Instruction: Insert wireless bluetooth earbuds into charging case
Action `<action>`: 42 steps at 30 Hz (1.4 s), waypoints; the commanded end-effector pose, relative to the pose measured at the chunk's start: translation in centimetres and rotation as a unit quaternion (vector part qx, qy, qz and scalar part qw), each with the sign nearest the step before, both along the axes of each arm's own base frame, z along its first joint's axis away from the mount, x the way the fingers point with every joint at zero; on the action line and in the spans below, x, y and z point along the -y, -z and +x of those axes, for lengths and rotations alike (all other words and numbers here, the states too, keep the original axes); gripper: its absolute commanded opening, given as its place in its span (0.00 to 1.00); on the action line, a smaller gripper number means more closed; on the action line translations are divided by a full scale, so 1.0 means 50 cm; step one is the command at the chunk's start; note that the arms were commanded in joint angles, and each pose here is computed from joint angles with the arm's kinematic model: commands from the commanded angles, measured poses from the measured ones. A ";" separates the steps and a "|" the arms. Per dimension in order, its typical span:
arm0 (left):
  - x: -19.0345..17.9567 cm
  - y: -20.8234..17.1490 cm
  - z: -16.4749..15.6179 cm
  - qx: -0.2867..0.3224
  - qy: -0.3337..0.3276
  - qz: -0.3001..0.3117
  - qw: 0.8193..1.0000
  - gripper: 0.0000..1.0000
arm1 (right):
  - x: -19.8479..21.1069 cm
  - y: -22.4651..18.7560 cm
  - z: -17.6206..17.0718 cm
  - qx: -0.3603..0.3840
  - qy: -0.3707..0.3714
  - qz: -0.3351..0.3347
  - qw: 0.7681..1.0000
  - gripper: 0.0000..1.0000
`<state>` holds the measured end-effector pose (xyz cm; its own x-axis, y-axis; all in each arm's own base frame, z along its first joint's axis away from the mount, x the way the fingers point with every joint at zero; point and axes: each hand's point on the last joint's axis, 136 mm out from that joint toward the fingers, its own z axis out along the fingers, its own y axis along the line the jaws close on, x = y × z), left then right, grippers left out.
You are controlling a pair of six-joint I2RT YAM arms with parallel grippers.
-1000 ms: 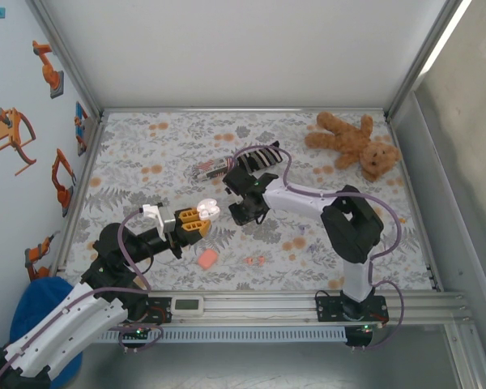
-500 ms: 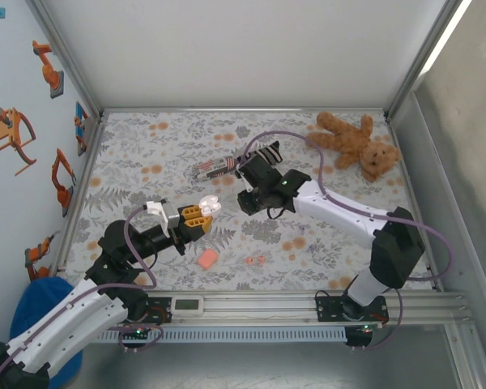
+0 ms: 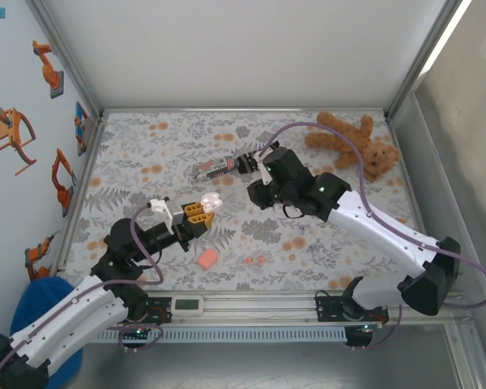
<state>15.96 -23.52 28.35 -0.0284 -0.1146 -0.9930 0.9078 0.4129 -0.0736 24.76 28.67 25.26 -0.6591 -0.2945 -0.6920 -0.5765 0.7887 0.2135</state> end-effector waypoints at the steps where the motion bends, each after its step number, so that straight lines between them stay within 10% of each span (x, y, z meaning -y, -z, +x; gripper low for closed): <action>1: 0.011 -0.027 0.004 0.031 0.005 -0.005 1.000 0.10 | 0.005 -0.075 -0.008 0.034 -0.009 0.032 0.999 0.22; 21: 0.089 -0.075 0.061 0.064 0.033 -0.017 0.997 0.05 | -0.042 -0.243 -0.036 0.127 -0.068 0.185 0.972 0.21; 42: 0.105 -0.096 0.061 0.072 0.050 -0.028 0.996 0.05 | -0.087 -0.211 -0.035 0.137 -0.077 0.187 0.970 0.21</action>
